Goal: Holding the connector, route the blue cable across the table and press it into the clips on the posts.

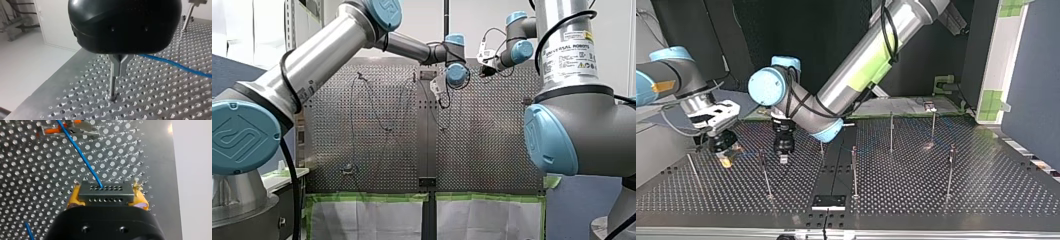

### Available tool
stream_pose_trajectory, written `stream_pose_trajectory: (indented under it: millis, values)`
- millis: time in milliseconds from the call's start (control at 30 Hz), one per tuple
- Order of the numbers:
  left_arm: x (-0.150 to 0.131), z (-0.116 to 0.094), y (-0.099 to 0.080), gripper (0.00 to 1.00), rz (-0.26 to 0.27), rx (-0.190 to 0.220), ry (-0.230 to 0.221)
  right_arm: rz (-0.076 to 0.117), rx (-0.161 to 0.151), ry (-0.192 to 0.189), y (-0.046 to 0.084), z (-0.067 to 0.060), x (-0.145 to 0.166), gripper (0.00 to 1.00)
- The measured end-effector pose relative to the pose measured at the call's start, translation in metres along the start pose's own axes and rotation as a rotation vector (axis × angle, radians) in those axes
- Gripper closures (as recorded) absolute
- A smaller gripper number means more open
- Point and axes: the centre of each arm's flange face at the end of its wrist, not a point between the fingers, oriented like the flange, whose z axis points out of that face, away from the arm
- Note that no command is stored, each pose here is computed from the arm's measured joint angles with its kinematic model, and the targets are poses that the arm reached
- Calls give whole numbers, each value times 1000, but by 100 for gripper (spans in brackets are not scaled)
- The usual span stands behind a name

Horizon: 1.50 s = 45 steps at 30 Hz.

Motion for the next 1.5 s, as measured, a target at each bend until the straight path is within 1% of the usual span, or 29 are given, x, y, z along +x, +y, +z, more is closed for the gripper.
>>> stream_pose_trajectory:
  millis: [167, 300, 533, 700, 733, 767, 800, 833, 867, 900, 933, 967, 1000, 1033, 1333, 1500]
  values:
    - [11, 14, 8, 100, -6, 23, -6, -3, -3, 10, 3, 1, 6, 100]
    - [21, 20, 13, 100, -2, 34, 1, 0, -8, 5, 8, 4, 2, 100]
    - [24, 26, 21, 100, 4, 28, 8, 5, -11, -8, 14, 10, -7, 100]
    - [25, 25, 21, 100, 9, 27, 17, 4, -12, -9, 15, 11, -9, 100]
    - [25, 24, 21, 79, 9, 27, 19, 4, -12, -9, 15, 11, -9, 100]
    - [26, 24, 21, 64, 10, 29, 22, 4, -12, -9, 15, 11, -9, 100]
    - [26, 23, 20, 64, 10, 32, 25, 4, -13, -9, 16, 11, -9, 100]
    - [27, 22, 19, 57, 10, 36, 29, 3, -12, -9, 16, 11, -9, 100]
    - [27, 21, 18, 36, 10, 39, 32, 3, -13, -10, 16, 11, -10, 100]
    - [28, 20, 17, 36, 10, 41, 35, 3, -12, -10, 16, 11, -10, 100]
    - [28, 19, 16, 16, 11, 44, 39, 3, -12, -10, 16, 11, -10, 100]
    - [29, 18, 15, 4, 12, 45, 41, 3, -12, -10, 16, 12, -10, 100]
    - [29, 18, 15, 4, 13, 45, 44, 3, -12, -11, 16, 12, -10, 100]
    - [29, 17, 15, 0, 15, 45, 47, 3, -12, -11, 16, 12, -11, 100]
    - [32, 8, 14, 0, 32, 34, 89, 2, -12, -12, 16, 12, -12, 100]
    - [27, 1, 12, 0, 21, 25, 108, 2, -12, -13, 17, 13, -13, 100]
